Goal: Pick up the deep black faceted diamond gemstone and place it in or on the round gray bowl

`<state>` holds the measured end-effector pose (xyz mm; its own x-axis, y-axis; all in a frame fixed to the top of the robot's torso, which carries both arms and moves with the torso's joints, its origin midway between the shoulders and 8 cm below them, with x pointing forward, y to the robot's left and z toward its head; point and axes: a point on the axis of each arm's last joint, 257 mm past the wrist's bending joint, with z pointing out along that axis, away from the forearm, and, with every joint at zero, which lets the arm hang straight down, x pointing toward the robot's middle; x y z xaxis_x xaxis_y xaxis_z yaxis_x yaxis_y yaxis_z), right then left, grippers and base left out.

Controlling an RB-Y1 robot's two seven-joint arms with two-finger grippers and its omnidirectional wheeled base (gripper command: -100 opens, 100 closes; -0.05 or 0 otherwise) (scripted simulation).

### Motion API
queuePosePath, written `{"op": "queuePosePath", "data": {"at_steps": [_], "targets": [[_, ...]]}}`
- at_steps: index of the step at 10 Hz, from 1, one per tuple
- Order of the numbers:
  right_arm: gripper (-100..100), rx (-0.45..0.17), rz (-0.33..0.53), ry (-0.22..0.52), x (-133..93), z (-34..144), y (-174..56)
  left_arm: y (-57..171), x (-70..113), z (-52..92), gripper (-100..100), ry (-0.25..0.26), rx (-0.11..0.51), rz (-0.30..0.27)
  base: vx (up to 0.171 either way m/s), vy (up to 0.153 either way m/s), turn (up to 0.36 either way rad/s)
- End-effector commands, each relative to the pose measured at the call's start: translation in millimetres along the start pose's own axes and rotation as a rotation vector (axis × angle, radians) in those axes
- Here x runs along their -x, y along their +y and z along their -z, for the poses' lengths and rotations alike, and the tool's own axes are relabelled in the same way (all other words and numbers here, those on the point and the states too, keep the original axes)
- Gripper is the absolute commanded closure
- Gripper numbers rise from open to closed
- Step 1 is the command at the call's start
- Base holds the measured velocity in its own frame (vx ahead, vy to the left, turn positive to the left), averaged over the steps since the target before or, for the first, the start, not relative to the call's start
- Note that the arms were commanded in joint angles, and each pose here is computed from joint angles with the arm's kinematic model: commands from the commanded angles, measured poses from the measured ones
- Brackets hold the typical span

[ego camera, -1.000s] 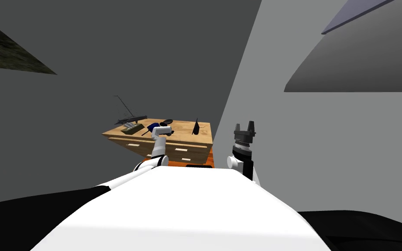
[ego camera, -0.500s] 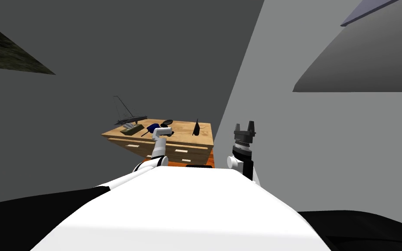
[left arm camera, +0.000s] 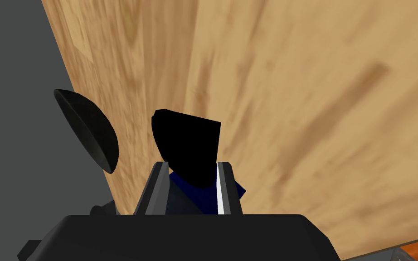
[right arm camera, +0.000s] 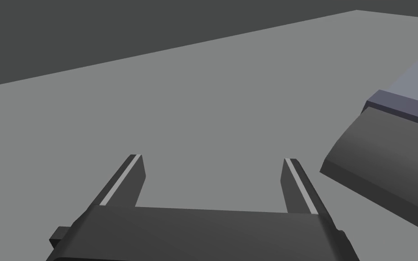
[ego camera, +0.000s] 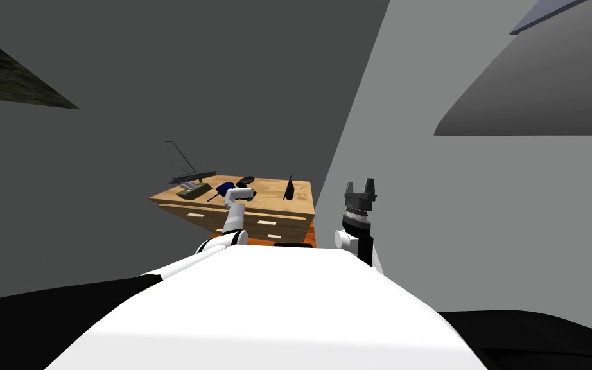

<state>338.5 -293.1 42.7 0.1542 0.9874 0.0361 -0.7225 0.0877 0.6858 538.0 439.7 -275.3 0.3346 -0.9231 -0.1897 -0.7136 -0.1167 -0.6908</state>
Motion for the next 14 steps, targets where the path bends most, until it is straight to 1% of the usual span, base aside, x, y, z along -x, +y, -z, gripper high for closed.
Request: {"op": "queuePosePath", "data": {"at_steps": [1, 2, 3, 4, 5, 6, 9, 11, 14], "targets": [[0, 0.0, 0.0, 0.0, 0, 0.0, 0, 0, 0.0, 0.0, 0, 0.0, 0.0, 0.0, 0.0, 0.0, 0.0], [0, 0.0, 0.0, 0.0, 0, 0.0, 0, -5, 1.5, 6.0, 100, -0.002, 0.003, 0.002, -0.049, -0.013, -0.024], [0, 0.0, 0.0, 0.0, 0, 0.0, 0, -7, 2.2, 8.4, 100, -0.002, 0.003, 0.003, -0.067, -0.026, -0.019], [0, 0.0, 0.0, 0.0, 0, 0.0, 0, -7, 1.9, 6.4, 100, -0.002, -0.001, 0.003, -0.027, -0.013, -0.001], [0, 0.0, 0.0, 0.0, 0, 0.0, 0, -6, 1.8, 6.7, 0, -0.002, 0.002, 0.002, -0.005, -0.003, 0.001], [0, 0.0, 0.0, 0.0, 0, 0.0, 0, -7, 17.4, 5.0, 100, -0.025, 0.001, 0.002, -0.009, 0.132, -0.211], [0, 0.0, 0.0, 0.0, 0, -0.1, 0, -9, 41.6, 3.4, 100, -0.061, 0.0, 0.002, -0.071, 0.217, -0.25], [0, 0.0, 0.0, 0.0, 0, 0.0, 0, -10, 61.1, 2.8, 100, -0.089, -0.002, 0.003, -0.058, 0.205, -0.234], [0, 0.0, 0.0, 0.0, 0, 0.0, 0, -12, 92.6, 3.1, 100, -0.135, -0.005, 0.003, -0.083, 0.243, -0.279]]}}
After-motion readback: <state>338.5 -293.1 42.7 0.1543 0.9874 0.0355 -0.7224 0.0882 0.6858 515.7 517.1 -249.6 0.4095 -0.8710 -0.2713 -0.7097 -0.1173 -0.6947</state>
